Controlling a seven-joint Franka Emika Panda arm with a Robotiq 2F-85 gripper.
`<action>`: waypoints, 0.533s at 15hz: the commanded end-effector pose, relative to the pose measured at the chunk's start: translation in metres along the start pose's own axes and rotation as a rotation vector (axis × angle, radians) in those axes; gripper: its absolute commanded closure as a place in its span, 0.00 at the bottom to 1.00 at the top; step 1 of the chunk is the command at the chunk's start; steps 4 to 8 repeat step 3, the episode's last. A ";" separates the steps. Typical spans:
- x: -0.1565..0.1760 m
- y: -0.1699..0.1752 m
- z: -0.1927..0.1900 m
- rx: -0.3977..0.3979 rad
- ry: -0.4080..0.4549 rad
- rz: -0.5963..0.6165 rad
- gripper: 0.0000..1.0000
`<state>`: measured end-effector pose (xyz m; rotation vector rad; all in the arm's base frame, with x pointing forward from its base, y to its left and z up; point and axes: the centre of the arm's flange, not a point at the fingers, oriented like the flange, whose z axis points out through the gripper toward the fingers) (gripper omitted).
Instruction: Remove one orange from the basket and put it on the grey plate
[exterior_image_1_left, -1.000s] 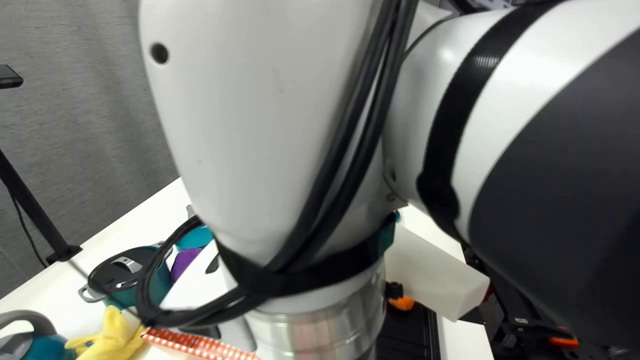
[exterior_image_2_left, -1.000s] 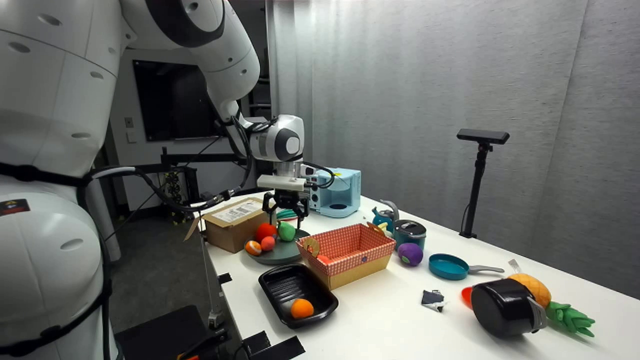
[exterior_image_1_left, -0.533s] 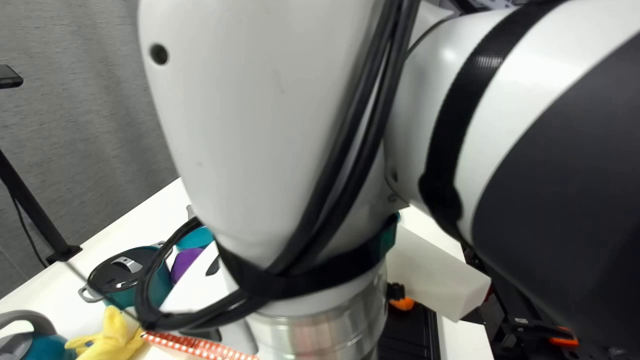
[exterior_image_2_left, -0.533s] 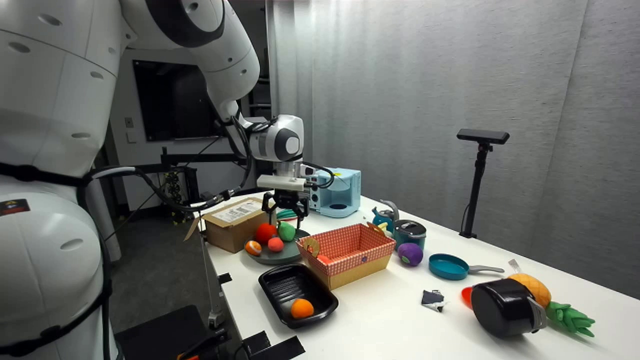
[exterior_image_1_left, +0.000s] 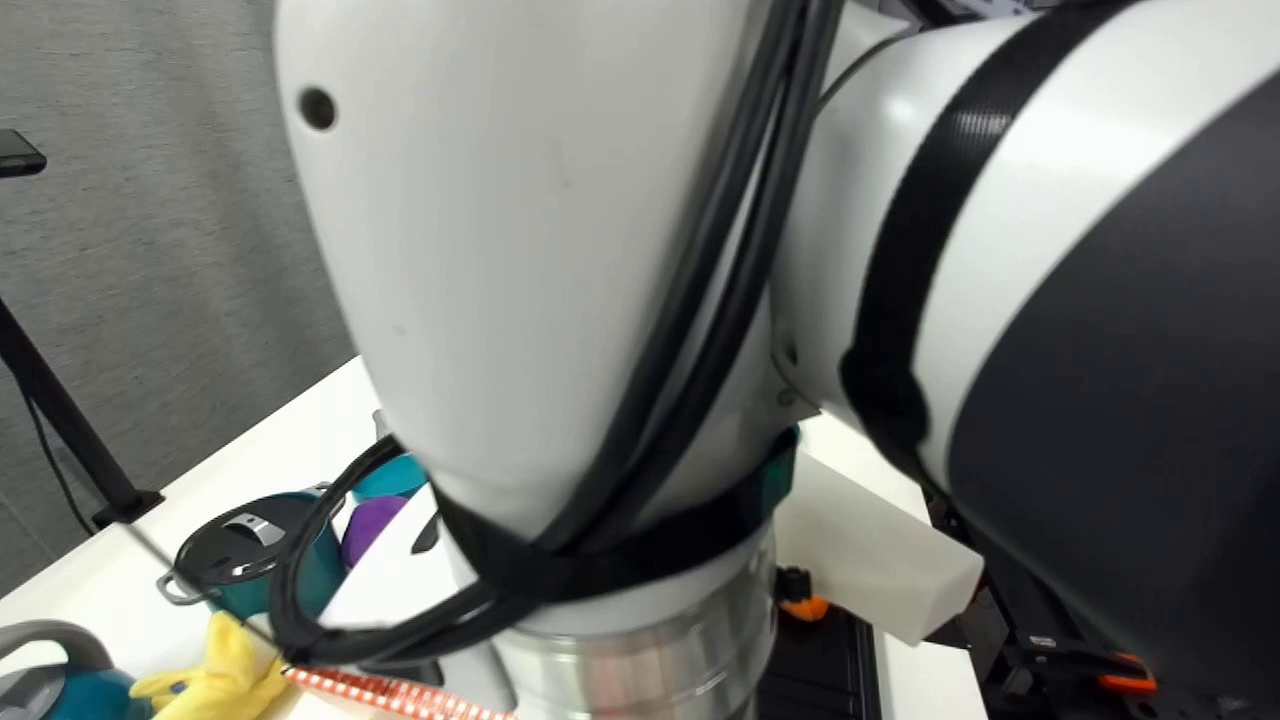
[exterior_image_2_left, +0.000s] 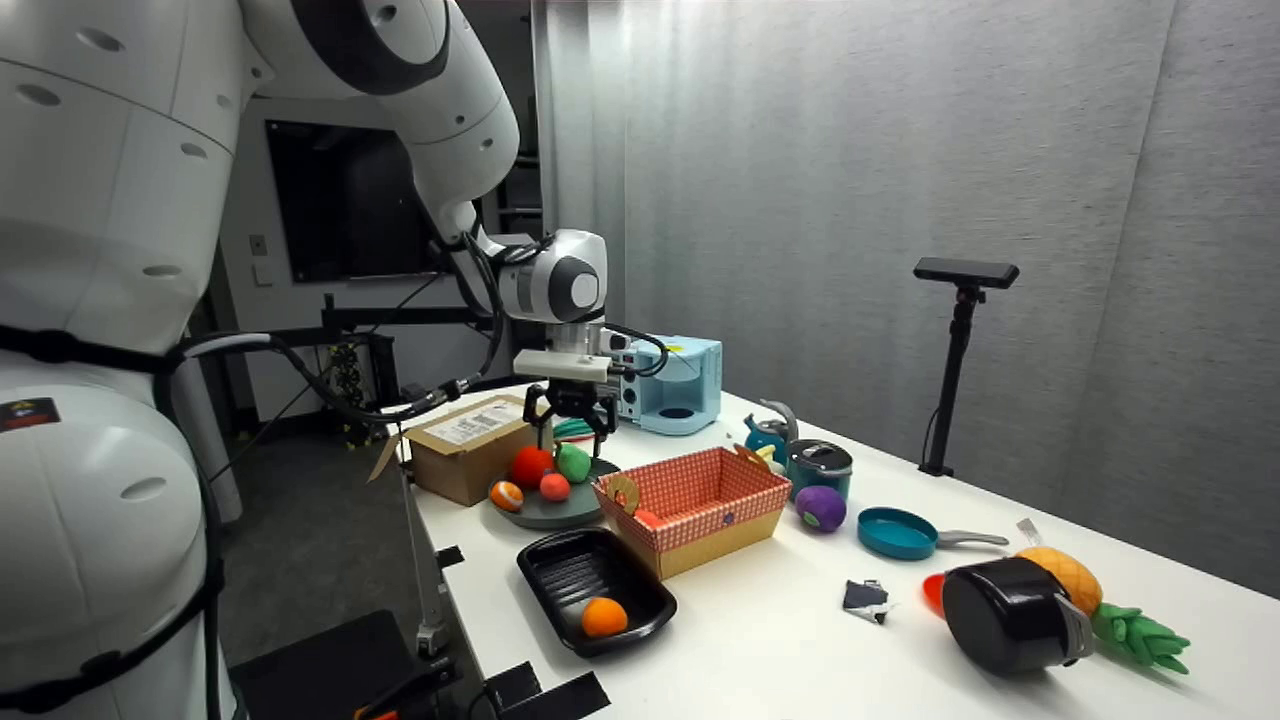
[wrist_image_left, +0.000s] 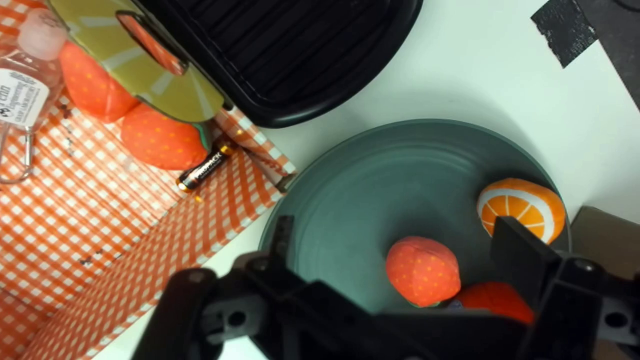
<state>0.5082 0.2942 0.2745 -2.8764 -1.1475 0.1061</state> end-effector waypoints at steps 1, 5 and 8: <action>0.000 0.000 0.000 0.000 0.000 0.000 0.00; 0.000 0.000 0.000 0.000 0.000 0.000 0.00; 0.000 0.000 0.000 0.000 0.000 0.000 0.00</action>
